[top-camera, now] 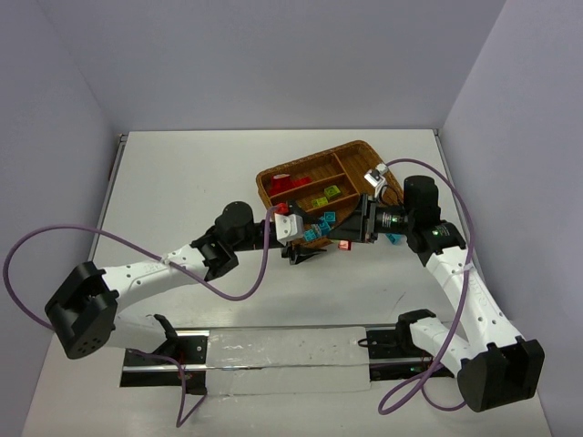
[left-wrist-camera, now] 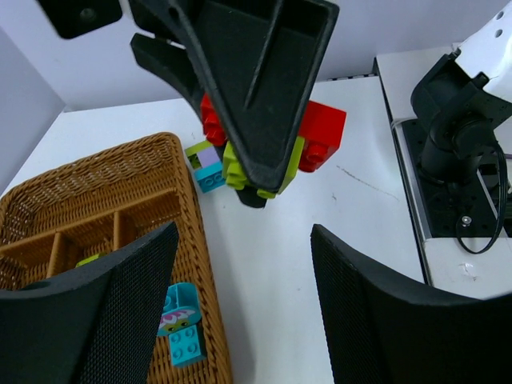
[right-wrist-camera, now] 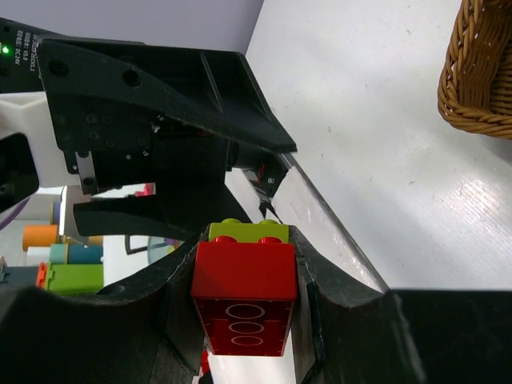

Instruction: Sort the legos into containers by color

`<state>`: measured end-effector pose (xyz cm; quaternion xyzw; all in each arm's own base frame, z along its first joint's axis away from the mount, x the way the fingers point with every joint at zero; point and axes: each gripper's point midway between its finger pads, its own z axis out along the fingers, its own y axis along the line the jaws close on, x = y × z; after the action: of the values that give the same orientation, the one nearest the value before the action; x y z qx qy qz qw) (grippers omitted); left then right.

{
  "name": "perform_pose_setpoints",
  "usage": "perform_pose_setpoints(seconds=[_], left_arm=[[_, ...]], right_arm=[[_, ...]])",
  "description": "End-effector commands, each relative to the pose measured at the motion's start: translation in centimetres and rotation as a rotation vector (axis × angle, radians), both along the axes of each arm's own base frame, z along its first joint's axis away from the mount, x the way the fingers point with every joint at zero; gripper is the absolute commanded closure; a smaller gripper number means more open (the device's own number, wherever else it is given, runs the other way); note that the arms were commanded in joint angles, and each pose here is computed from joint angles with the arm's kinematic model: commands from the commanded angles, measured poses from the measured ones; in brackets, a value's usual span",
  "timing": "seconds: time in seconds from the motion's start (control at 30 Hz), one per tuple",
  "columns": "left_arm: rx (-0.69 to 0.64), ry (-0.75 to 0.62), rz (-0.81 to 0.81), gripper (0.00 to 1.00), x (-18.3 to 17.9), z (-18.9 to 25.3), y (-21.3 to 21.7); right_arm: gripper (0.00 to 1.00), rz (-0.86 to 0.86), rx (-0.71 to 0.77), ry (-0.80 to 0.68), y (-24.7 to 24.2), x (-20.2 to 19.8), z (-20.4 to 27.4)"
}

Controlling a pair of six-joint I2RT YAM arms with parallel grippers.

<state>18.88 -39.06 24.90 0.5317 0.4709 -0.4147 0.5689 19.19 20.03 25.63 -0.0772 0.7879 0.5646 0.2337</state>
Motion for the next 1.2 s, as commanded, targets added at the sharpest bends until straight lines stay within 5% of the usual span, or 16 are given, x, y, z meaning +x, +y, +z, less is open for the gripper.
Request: perform_pose_setpoints(seconds=[0.0, 0.5, 1.0, 1.17], left_arm=[[-0.095, -0.110, -0.049, 0.25, -0.5, 3.9, -1.7], [-0.154, -0.115, -0.096, 0.31, -1.9, 5.8, -3.4], [-0.127, -0.116, -0.110, 0.56, -2.0, 5.1, -3.7], [-0.115, -0.126, -0.111, 0.45, -2.1, 4.8, -3.6]], right_arm=[[1.00, 0.035, 0.032, -0.059, 0.2, -0.3, 1.0], [1.00, 0.037, 0.032, -0.056, 0.2, -0.5, 0.9], [1.00, 0.047, 0.046, -0.061, 0.2, -0.8, 1.2], [1.00, 0.056, 0.049, -0.067, 0.3, -0.9, 1.3]])
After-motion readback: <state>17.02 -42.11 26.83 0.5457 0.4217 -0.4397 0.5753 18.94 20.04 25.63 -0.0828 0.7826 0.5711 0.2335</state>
